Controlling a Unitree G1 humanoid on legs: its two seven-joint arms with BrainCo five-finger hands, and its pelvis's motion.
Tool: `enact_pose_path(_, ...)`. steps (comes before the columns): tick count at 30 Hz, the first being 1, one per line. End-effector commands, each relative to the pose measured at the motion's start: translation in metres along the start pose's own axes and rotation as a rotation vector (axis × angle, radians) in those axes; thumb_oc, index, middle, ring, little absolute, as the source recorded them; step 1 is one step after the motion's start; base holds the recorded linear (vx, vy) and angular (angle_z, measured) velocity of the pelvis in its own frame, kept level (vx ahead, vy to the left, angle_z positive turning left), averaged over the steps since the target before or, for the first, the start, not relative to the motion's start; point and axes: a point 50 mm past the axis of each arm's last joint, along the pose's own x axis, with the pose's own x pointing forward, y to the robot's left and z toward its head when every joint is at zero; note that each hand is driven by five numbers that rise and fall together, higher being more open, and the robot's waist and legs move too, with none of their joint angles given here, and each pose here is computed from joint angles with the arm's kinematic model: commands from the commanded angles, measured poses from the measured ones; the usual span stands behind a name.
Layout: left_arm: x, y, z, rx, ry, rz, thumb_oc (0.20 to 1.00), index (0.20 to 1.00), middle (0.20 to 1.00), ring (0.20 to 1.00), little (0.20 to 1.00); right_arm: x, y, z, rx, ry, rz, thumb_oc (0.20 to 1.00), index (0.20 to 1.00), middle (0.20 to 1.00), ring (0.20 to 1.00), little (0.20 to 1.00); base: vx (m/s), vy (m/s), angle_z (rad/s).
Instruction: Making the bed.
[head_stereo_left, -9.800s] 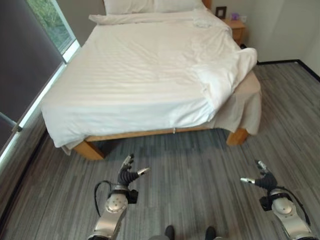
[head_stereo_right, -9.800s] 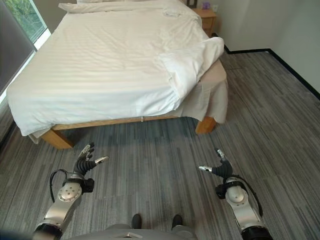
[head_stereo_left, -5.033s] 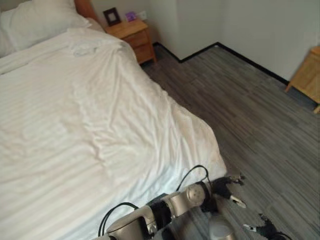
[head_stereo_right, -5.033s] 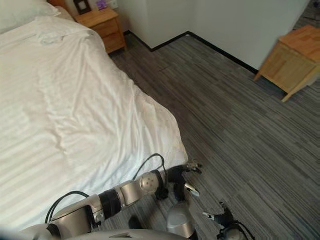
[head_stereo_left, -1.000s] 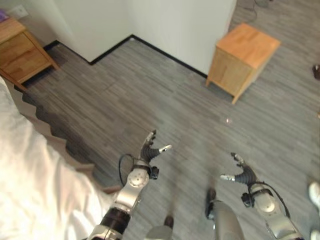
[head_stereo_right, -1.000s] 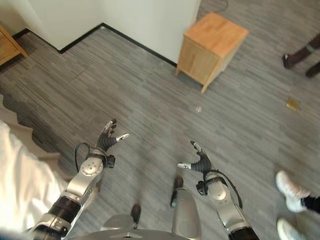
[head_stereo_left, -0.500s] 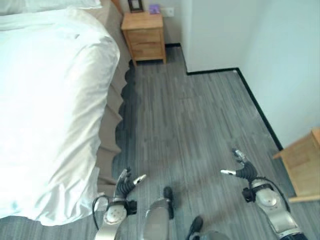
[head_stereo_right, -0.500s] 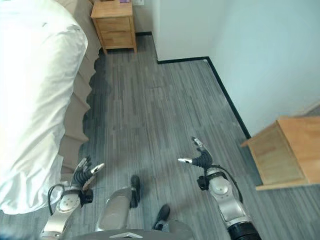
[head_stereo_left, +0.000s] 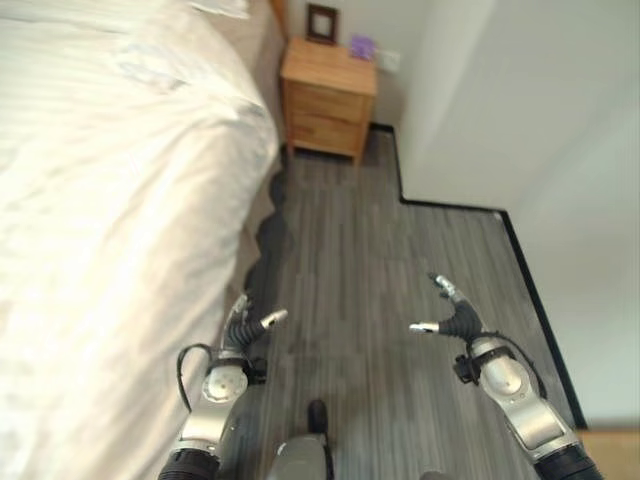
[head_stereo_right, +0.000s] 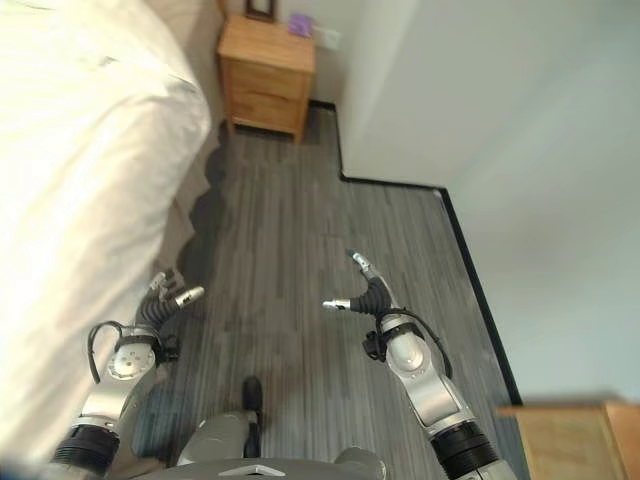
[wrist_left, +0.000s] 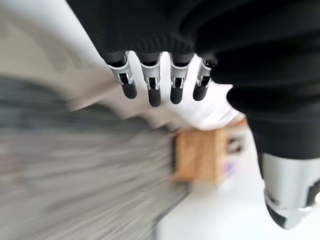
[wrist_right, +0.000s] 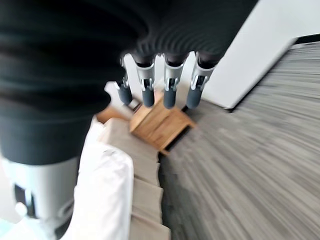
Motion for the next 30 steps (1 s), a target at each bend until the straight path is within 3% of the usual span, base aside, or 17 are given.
enact_pose_path(1,0.005,-0.002,0.023,-0.057,-0.104,0.006,1.0,1.0,1.0,1.0,1.0,0.01,-0.028,0.014,0.008,-0.075,-0.127,1.0,1.0,1.0,1.0,1.0,0.32,0.016,1.35)
enact_pose_path(5,0.003,-0.007,0.015,-0.141,-0.063,-0.015,1.0,1.0,1.0,1.0,1.0,0.001,-0.026,-0.002,0.018,-0.008,-0.13,1.0,1.0,1.0,1.0,1.0,0.55,-0.022,1.43)
enact_pose_path(15,-0.013,-0.002,-0.015,-0.072,0.045,-0.034,1.0,1.0,1.0,1.0,1.0,-0.027,-0.013,-0.039,0.048,0.164,-0.096,1.0,1.0,1.0,1.0,1.0,0.48,-0.086,1.17)
enact_pose_path(22,-0.018,-0.016,-0.005,-0.174,0.0,-0.086,1.0,1.0,1.0,1.0,1.0,-0.018,-0.01,-0.035,-0.005,0.131,-0.034,1.0,1.0,1.0,1.0,1.0,0.4,-0.232,-0.96)
enact_pose_path(30,-0.028,-0.053,0.011,-0.269,-0.051,-0.243,1.0,1.0,1.0,1.0,1.0,0.001,-0.007,-0.017,-0.075,0.048,0.016,1.0,1.0,1.0,1.0,1.0,0.47,0.007,-1.7)
